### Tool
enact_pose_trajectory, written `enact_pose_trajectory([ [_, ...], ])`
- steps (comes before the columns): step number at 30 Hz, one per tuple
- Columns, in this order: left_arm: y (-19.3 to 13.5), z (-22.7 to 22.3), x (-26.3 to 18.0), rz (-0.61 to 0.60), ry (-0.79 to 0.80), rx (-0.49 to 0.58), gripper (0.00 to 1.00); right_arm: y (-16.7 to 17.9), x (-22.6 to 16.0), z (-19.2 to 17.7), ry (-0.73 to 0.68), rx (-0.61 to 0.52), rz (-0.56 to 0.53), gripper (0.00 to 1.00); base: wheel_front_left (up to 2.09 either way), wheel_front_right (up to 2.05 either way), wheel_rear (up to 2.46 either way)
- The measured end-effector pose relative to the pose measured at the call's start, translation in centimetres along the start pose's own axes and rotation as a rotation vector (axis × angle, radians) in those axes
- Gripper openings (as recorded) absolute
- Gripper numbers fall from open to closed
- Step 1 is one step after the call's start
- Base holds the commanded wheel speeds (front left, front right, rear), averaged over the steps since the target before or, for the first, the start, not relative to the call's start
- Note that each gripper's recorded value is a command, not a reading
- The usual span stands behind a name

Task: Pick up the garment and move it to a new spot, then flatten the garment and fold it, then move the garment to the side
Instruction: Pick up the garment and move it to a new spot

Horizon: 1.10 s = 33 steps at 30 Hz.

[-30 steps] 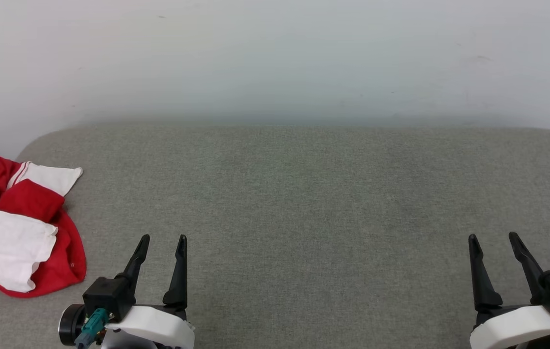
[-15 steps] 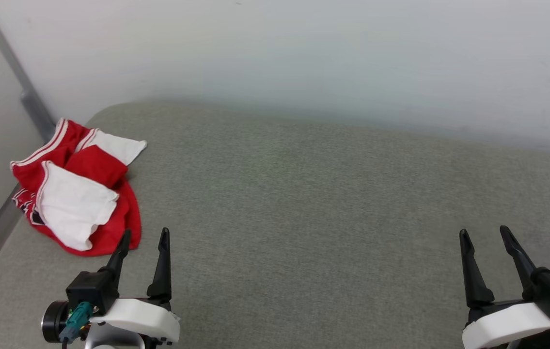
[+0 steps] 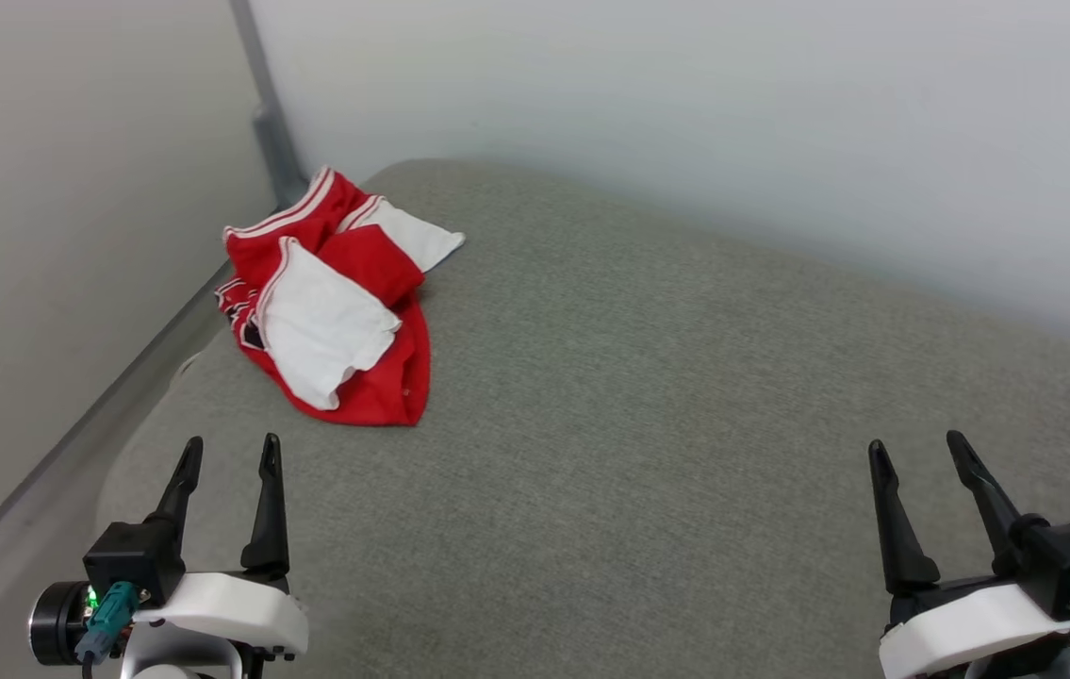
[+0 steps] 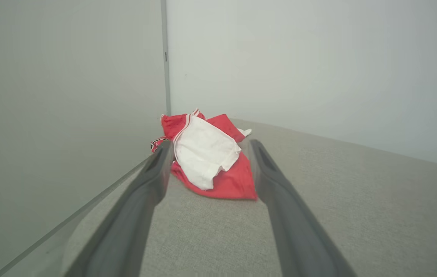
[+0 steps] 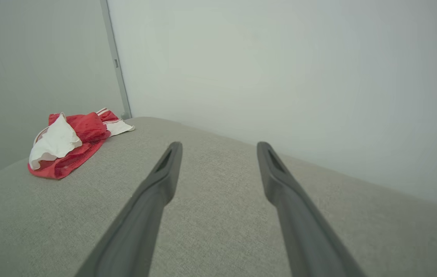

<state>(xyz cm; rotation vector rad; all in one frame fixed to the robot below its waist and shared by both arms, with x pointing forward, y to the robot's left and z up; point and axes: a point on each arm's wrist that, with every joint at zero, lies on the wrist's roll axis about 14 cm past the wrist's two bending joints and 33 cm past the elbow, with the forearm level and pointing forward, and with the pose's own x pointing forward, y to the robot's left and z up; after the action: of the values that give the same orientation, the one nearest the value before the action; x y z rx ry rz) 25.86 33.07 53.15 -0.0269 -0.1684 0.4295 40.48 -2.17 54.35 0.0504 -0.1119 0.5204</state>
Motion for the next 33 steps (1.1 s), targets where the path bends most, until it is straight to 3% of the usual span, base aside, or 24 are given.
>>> enact_pose_trajectory([
  [7,3.4,0.5,-1.8,0.101,-0.005,0.019,1.0,4.1,2.4,0.4,-0.023,0.018,0.125,1.0,0.0,0.0,0.0],
  [13,4.2,0.6,-2.1,0.132,-0.003,0.029,1.0,5.2,3.5,0.3,-0.028,0.031,0.162,1.0,0.0,0.0,0.0],
  [25,3.8,0.6,-1.8,0.131,-0.001,0.03,1.0,5.0,3.9,0.0,-0.022,0.032,0.158,1.0,0.0,0.0,0.0],
  [33,2.9,2.0,2.7,0.088,-0.039,0.038,1.0,3.6,4.7,-0.7,0.0,0.012,0.13,1.0,0.0,0.0,0.0],
])
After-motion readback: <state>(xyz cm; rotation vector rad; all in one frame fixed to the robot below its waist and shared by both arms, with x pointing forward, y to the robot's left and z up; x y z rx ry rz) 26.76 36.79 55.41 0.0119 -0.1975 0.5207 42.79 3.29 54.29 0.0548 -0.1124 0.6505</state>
